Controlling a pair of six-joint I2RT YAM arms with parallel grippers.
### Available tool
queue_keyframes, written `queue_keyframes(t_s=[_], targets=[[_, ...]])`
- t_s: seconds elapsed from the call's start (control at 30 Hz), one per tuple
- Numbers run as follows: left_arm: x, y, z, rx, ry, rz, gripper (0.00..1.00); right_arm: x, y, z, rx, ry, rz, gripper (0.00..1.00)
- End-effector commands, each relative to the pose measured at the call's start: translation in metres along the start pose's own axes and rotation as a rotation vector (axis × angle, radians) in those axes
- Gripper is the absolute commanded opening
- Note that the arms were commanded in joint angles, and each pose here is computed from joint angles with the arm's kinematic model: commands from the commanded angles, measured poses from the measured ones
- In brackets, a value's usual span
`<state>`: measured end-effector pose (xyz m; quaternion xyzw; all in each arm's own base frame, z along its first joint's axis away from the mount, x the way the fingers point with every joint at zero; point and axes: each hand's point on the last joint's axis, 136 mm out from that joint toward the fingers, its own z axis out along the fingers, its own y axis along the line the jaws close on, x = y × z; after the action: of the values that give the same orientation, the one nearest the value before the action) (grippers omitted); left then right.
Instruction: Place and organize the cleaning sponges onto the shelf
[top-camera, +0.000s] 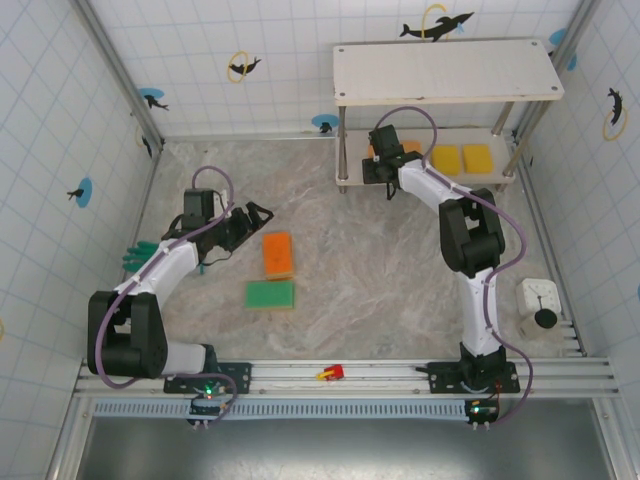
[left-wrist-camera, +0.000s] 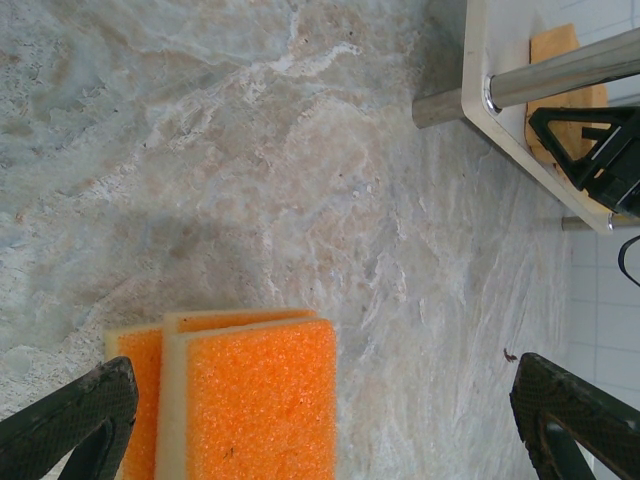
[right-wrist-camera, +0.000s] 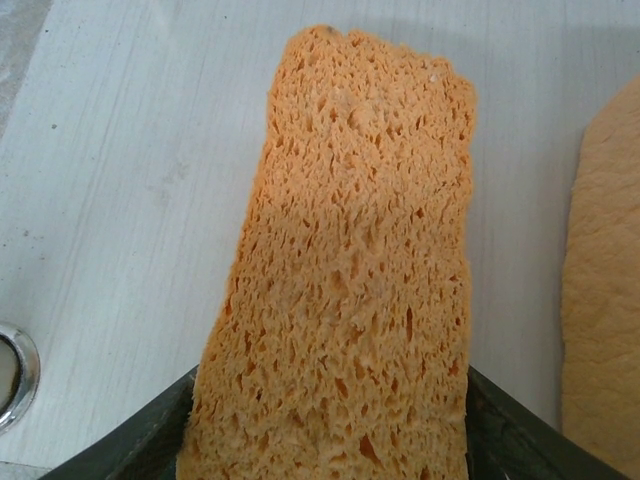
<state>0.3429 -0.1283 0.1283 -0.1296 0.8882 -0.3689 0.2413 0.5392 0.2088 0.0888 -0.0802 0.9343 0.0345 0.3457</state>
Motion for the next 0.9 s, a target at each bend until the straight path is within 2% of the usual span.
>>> queue_keyframes(t_s=[0.0,0.87], targets=[[-0.0009,-0.0004,-0.0003,-0.001,-0.011,0.033,0.97,-0.0099,0.0037,0.0033,0.001,-0.021,-0.006,0.62],[-0.0013,0.0007,0.0018,-0.006,-0.005,0.032,0.97,-0.0182,0.0066,0.0080,-0.011,-0.059,0.003,0.57]])
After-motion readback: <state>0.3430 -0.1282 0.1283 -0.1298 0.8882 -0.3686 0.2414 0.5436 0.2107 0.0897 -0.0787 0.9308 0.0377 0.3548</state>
